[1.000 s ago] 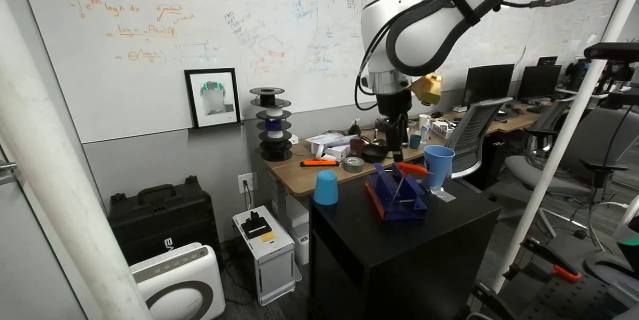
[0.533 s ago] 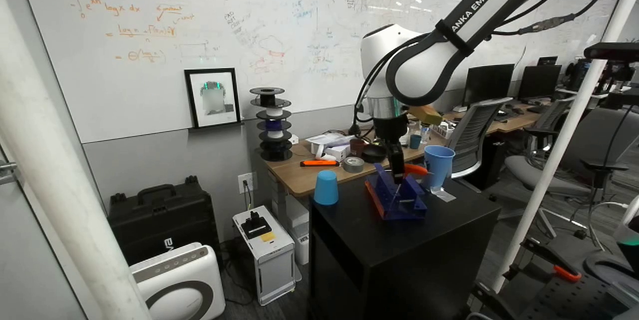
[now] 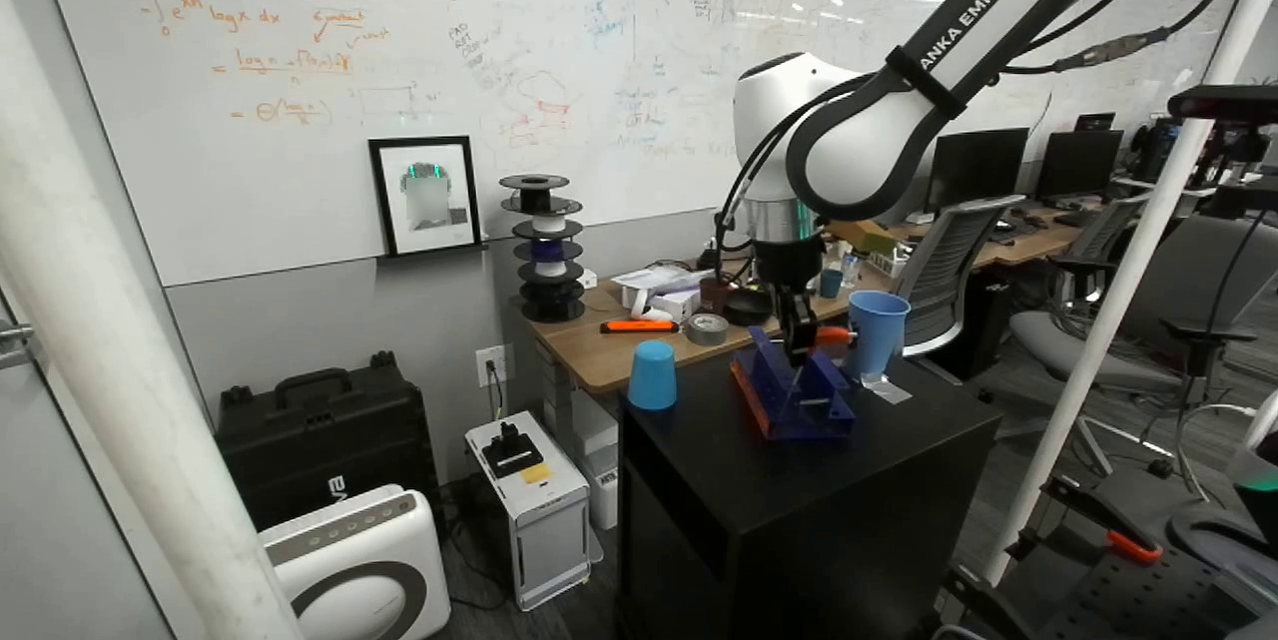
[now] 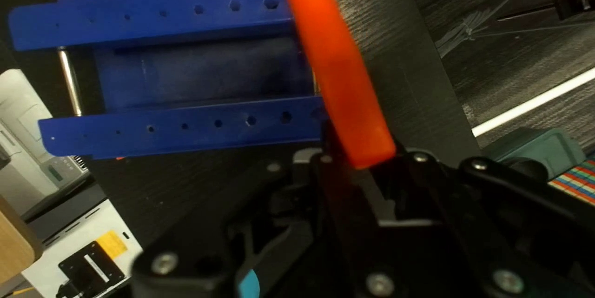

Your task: Put the orange wrench inside the blue cup on the right side of the black cabinet

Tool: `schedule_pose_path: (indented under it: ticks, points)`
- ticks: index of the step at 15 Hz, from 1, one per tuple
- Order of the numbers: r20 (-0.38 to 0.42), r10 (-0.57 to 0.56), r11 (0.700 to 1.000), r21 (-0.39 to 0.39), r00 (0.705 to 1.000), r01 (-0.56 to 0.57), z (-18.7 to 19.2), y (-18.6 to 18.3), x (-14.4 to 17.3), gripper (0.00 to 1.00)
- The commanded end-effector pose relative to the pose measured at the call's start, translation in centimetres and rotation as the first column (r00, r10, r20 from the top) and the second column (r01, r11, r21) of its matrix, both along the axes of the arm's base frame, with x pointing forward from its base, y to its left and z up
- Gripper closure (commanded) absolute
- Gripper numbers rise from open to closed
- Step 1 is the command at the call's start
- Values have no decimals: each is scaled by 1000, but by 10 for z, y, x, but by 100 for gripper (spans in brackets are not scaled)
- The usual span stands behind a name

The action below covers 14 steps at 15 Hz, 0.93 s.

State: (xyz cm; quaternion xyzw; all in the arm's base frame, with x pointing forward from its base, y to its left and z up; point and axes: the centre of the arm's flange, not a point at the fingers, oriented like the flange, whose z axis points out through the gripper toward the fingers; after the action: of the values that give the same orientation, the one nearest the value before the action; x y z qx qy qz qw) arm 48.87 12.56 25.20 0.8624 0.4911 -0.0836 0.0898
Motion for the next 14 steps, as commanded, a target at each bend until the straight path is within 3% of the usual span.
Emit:
schedule_pose_path:
  ticks: [1, 2, 3, 4, 12, 13, 14]
  points:
    - [57, 15, 1000, 1, 998, -15, 20, -12, -15, 92]
    - [63, 10, 1000, 2, 998, -10, 22, -14, -16, 91]
    - [69, 4, 1000, 2, 998, -5, 25, -15, -18, 82]
    - [73, 0, 1000, 4, 997, 0, 29, -16, -20, 66]
    - [69, 63, 998, 23, 996, -65, 37, -25, -35, 7]
    - [67, 71, 997, 26, 995, -73, 36, -26, -37, 1]
    - [66, 77, 996, 29, 995, -79, 34, -27, -39, 11]
